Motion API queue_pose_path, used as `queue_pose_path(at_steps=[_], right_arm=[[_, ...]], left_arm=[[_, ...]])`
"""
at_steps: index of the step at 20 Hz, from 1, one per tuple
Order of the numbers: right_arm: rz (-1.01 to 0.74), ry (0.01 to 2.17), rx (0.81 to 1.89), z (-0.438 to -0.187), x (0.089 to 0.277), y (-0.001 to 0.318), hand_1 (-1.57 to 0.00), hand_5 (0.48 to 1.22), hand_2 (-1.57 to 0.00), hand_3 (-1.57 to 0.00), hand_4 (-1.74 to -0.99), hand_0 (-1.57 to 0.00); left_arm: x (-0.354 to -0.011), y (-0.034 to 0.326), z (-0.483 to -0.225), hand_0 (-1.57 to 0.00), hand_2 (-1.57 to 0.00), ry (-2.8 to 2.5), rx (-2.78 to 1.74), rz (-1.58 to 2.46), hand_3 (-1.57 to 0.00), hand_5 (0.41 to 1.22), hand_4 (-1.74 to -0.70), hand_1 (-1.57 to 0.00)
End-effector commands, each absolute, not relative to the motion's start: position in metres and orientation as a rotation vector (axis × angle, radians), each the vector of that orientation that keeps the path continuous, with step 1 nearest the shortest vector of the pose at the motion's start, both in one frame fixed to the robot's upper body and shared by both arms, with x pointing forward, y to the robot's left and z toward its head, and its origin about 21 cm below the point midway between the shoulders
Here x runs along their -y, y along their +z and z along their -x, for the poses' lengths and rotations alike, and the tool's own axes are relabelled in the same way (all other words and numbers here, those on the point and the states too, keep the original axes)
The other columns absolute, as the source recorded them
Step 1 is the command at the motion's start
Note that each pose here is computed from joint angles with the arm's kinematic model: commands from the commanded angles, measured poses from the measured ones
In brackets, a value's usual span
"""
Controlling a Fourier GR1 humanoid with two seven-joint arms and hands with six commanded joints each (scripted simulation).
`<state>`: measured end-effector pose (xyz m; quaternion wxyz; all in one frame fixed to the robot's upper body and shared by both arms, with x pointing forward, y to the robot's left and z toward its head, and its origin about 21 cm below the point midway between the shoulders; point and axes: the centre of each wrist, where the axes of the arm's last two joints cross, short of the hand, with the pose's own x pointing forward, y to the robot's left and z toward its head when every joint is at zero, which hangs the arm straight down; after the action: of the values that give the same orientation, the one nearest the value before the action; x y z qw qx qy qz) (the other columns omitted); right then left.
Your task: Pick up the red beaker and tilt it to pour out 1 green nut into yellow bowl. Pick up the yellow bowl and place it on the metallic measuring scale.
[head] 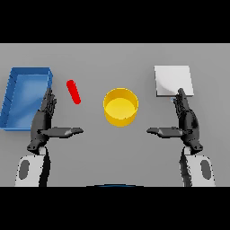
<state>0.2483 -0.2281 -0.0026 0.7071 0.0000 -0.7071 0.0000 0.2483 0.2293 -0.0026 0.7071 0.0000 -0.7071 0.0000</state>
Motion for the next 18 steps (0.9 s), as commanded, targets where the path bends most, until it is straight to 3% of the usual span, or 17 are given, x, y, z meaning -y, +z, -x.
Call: queue_pose_path(at_steps=[1, 6, 8, 13, 18], right_arm=[[0.0, -0.001, 1.571, -0.249, 0.227, -0.003, 0.0, 0.572, 0.0, 0.0, -1.177, 0.0], [0.0, -0.003, 1.572, -0.248, 0.223, -0.002, 0.0, 0.572, 0.0, 0.0, -1.177, 0.0], [0.131, 0.158, 1.612, -0.243, 0.23, 0.003, 0.0, 0.573, 0.0, 0.0, -1.178, 0.0], [0.157, 0.235, 1.63, -0.234, 0.227, 0.008, 0.0, 0.584, 0.0, 0.0, -1.196, 0.0], [0.076, 0.214, 1.649, -0.238, 0.224, 0.012, 0.0, 0.611, 0.0, 0.0, -1.272, 0.0]], left_arm=[[-0.23, -0.003, -0.248, 0.0, 0.0, 0.001, 1.571, -0.001, 0.0, 0.677, -1.2, 0.0], [-0.234, 0.0, -0.249, 0.0, 0.0, 0.006, 1.574, -0.002, 0.0, 0.677, -1.2, 0.0], [-0.238, 0.002, -0.233, 0.0, 0.0, -0.117, 1.611, -0.032, 0.0, 0.677, -1.2, 0.0], [-0.235, 0.011, -0.227, 0.0, 0.0, -0.187, 1.588, -0.052, 0.0, 0.663, -1.19, 0.0], [-0.23, 0.013, -0.236, 0.0, 0.0, -0.207, 1.568, -0.057, 0.0, 0.655, -1.18, 0.0]])
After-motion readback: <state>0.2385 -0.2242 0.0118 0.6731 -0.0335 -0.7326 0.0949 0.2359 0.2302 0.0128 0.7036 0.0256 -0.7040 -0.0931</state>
